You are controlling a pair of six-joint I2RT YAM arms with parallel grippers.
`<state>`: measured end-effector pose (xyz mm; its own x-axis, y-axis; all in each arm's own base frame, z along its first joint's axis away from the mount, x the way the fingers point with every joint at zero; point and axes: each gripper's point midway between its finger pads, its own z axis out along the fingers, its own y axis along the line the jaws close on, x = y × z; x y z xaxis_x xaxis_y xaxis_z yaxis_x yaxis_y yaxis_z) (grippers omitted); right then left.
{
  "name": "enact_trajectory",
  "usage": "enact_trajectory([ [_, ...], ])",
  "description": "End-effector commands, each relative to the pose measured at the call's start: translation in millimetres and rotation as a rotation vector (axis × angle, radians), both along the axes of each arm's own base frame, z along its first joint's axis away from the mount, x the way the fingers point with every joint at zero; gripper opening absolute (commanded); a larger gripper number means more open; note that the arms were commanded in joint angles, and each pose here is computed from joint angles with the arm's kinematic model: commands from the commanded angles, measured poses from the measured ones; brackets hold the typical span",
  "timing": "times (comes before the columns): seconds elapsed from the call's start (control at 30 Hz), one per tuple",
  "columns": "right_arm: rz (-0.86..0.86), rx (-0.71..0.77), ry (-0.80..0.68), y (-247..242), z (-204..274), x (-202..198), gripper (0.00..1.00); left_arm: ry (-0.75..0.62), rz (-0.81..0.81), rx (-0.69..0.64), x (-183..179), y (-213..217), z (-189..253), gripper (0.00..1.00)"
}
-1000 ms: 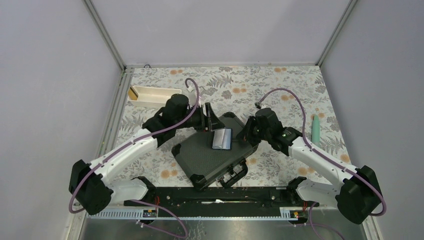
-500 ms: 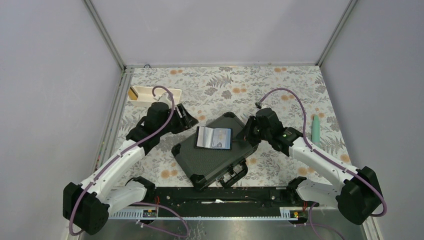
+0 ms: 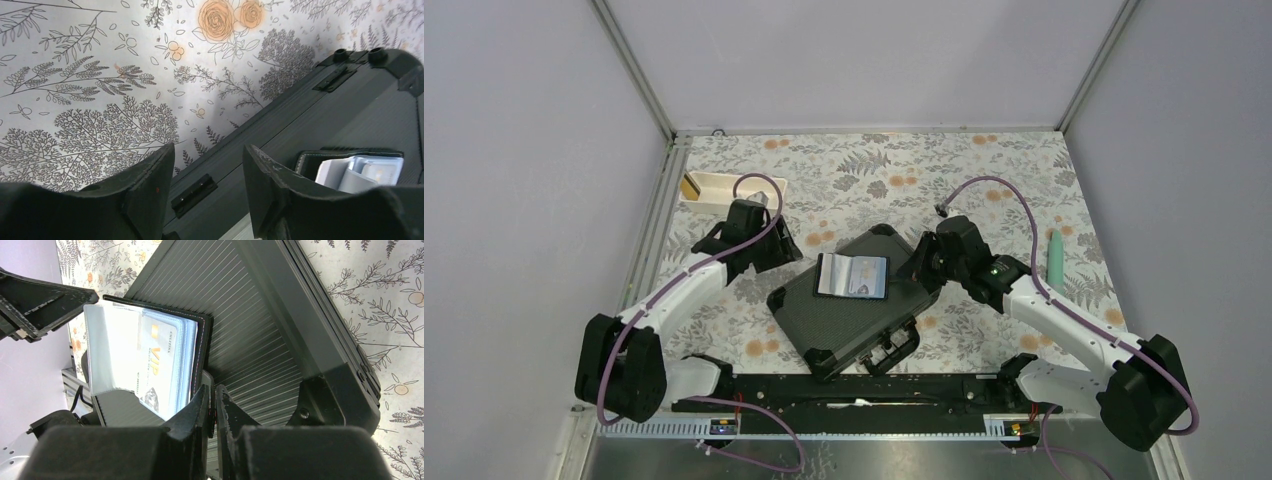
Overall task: Put the credit cards into the card holder
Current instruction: Close the card holder at the center of the board.
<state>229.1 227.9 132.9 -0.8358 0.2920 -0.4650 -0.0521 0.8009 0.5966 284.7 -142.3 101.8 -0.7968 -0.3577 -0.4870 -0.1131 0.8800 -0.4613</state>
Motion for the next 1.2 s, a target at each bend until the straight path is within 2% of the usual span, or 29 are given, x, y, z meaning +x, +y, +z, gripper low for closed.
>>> enact_trajectory([
  [0.0, -0.01, 0.016, -0.024, -1.1, 7.8, 1.0, 0.0, -0.05, -0.094, -0.019, 12.5, -13.2, 16.1, 0.54],
  [0.5, -0.007, 0.018, -0.021, -1.3, 7.2, -0.4, 0.0, -0.053, -0.273, -0.118, 5.6, -48.2, 23.4, 0.58],
  [1.17, -0.007, 0.026, -0.026, -1.2, 9.6, -1.2, 0.0, 0.004, -0.282, -0.087, 3.5, -52.0, 7.2, 0.59],
])
